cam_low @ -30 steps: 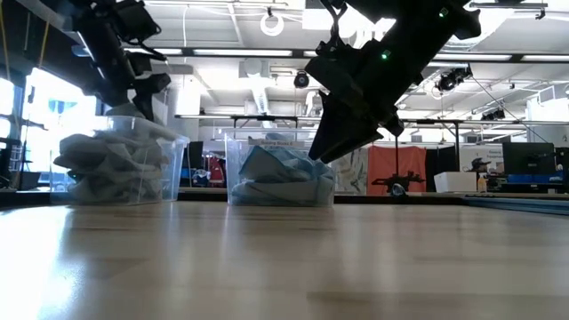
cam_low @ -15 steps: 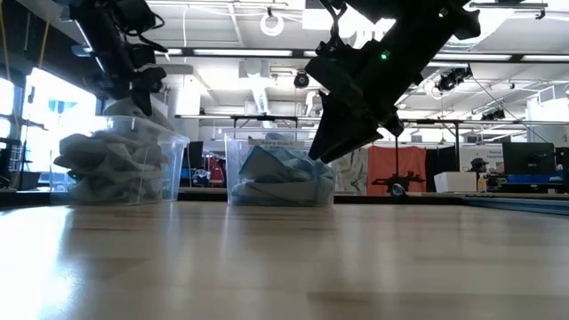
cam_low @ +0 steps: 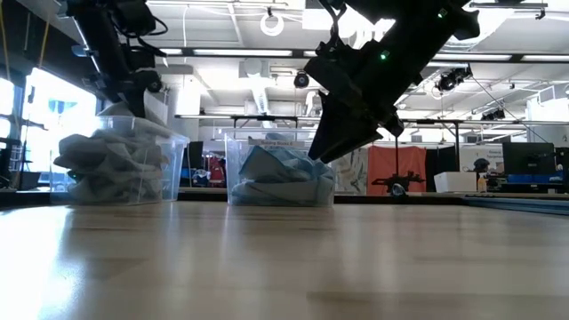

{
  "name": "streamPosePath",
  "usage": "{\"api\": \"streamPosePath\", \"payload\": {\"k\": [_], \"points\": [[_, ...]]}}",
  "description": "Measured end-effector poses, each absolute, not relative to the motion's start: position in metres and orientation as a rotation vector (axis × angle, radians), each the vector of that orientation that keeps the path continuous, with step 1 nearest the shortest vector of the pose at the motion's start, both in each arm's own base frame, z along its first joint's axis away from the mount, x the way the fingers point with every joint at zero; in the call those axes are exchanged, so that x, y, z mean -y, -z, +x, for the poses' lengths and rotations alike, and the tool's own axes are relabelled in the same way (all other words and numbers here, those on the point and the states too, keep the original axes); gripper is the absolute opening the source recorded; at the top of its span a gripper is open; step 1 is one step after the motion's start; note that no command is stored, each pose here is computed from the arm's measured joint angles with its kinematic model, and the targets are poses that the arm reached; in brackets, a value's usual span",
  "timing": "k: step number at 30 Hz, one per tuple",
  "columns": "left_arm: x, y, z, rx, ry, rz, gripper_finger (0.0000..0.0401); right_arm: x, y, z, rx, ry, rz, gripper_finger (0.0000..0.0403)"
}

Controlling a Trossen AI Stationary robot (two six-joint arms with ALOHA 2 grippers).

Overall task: Sort microfiber towel by color & place in baskets
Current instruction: Put the brown microfiber cloth into the left transparent bin

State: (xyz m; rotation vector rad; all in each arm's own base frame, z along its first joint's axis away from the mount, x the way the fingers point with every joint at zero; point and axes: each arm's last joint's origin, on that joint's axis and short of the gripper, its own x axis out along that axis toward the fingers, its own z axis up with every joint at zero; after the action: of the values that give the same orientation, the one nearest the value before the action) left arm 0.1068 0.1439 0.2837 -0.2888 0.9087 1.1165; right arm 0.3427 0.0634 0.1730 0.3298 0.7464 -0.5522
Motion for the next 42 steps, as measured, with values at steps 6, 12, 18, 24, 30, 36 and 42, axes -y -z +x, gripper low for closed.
{"api": "streamPosePath", "payload": {"k": [6,12,18,24,30,36,42], "points": [[-0.145,-0.281,0.108,-0.923,-1.104,-0.303,0.0171,-0.063,-0.173,0.343,-0.746,0.552,0.329,0.0126],[-0.153,-0.267,0.115,-1.030,-1.096,-0.336,0.0171,-0.063,-0.173,0.343,-0.743,0.557,0.324,0.0126],[-0.162,-0.260,0.121,-1.022,-1.153,-0.380,0.0171,-0.063,-0.173,0.343,-0.744,0.557,0.323,0.0126],[-0.164,-0.259,0.123,-0.999,-1.174,-0.387,0.0171,-0.063,-0.173,0.343,-0.748,0.551,0.309,0.0126],[-0.160,-0.277,0.118,-0.833,-1.273,-0.433,0.0171,-0.063,-0.173,0.343,-0.746,0.553,0.315,0.0126],[-0.143,-0.293,0.115,-0.753,-1.084,-0.443,0.0171,-0.063,-0.173,0.343,-0.746,0.554,0.316,0.0126],[-0.136,-0.307,0.111,-0.652,-1.090,-0.497,0.0171,-0.063,-0.173,0.343,-0.746,0.555,0.316,0.0126]]}}
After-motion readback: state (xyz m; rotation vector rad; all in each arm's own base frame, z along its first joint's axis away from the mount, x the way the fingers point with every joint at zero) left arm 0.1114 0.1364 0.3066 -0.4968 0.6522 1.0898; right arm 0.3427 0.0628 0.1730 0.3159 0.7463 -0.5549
